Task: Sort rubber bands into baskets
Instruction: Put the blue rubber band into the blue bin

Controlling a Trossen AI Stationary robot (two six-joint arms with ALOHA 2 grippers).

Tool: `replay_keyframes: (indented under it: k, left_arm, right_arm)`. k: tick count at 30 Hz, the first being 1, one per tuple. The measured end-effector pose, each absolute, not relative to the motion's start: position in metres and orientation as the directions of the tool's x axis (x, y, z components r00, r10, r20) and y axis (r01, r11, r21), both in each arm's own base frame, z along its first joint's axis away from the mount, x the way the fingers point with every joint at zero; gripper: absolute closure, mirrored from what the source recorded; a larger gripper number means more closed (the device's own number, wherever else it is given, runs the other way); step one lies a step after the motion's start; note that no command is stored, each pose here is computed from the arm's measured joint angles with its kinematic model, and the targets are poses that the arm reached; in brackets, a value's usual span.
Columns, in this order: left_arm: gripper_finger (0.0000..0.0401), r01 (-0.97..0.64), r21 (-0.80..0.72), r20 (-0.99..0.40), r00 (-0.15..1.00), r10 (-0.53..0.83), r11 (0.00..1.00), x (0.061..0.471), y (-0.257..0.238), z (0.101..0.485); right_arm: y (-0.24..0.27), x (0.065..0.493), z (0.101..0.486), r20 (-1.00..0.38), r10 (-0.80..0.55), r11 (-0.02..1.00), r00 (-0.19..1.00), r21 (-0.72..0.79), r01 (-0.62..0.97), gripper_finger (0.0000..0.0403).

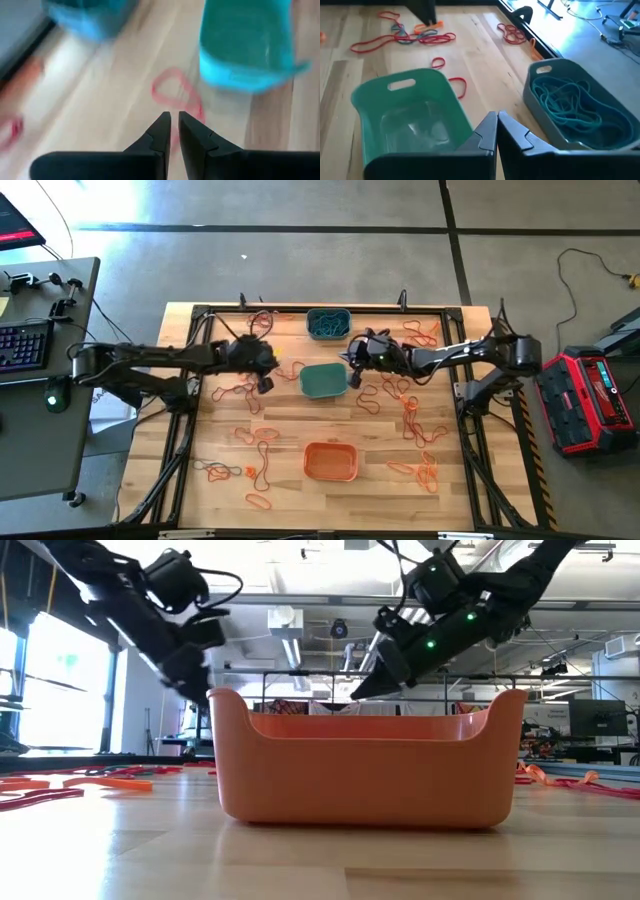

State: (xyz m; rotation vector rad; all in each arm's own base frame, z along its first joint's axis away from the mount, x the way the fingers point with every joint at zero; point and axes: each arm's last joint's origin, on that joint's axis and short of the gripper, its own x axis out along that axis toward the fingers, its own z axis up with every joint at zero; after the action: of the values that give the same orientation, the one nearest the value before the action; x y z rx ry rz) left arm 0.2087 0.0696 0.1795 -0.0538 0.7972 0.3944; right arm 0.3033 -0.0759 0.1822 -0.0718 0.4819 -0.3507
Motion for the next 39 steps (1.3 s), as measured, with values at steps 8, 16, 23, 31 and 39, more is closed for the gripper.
replay_keyframes:
  k: [8,16,23,31,39]
  left_arm:
    - [0.0338,-0.481,0.169,-0.861,0.353,0.367,0.860,0.183,0.051,0.170]
    - [0.0294,-0.581,0.220,-0.888,0.214,0.408,0.784,0.172,0.059,0.167]
    - [0.0292,-0.651,0.148,-0.922,0.181,0.342,0.744,0.167,0.089,0.158]
    - [0.0292,-0.655,0.103,-0.951,0.157,0.267,0.749,0.166,0.108,0.142]
    - [0.0309,-0.641,0.095,-0.970,0.114,0.216,0.762,0.170,0.112,0.129]
  right_arm:
    - [-0.077,0.308,0.184,-0.434,-0.348,0.937,0.831,-0.150,0.314,0.0402]
    - [-0.078,0.308,0.184,-0.435,-0.342,0.940,0.833,-0.156,0.305,0.0402]
    - [-0.078,0.308,0.184,-0.435,-0.342,0.940,0.833,-0.160,0.303,0.0402]
    - [-0.078,0.308,0.184,-0.435,-0.342,0.940,0.833,-0.161,0.302,0.0402]
    - [-0.078,0.308,0.184,-0.435,-0.342,0.940,0.833,-0.162,0.302,0.0402]
